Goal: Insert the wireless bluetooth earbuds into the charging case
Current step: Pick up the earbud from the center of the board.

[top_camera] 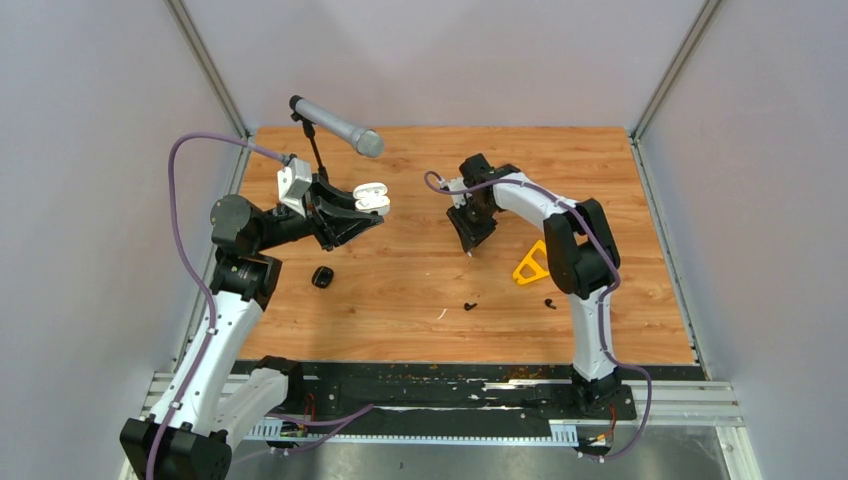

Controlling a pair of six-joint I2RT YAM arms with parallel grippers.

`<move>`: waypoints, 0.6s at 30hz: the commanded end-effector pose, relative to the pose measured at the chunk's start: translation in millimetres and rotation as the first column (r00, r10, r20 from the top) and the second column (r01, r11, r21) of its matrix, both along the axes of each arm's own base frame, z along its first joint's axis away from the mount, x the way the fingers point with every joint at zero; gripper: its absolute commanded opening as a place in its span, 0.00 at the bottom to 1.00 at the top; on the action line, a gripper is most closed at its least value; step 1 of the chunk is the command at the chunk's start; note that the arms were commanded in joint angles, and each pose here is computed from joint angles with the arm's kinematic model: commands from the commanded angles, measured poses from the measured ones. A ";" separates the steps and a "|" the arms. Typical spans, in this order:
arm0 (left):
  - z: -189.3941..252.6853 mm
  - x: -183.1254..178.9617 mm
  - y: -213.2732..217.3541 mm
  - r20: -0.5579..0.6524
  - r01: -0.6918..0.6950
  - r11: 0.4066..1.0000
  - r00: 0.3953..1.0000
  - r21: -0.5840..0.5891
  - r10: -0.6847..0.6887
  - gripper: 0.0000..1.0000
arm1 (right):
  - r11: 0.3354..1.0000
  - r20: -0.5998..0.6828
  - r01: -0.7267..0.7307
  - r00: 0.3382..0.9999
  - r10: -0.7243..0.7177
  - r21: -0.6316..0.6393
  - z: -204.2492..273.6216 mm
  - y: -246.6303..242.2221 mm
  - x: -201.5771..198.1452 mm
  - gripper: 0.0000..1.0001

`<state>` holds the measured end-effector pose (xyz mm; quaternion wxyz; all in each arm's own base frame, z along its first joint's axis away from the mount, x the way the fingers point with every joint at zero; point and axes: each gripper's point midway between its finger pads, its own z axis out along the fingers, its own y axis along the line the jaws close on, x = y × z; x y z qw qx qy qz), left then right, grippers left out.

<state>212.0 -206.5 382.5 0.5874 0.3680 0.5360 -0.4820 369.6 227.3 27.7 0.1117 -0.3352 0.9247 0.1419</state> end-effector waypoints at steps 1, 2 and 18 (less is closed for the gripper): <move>12.1 -0.6 2.2 0.054 -0.014 1.000 0.998 -0.008 0.015 0.00 | 0.999 0.003 0.024 1.000 -0.024 -0.038 -9.7 -1.2 -1.9 0.32; 12.2 -0.8 2.3 0.054 -0.014 1.000 0.998 -0.009 0.015 0.00 | 0.999 0.003 0.027 1.000 -0.027 -0.044 -10.6 -1.5 -2.3 0.31; 9.8 -0.9 2.3 0.051 -0.014 1.000 0.999 -0.009 0.015 0.00 | 0.994 0.031 0.070 0.997 -0.068 -0.088 -17.1 7.7 2.3 0.27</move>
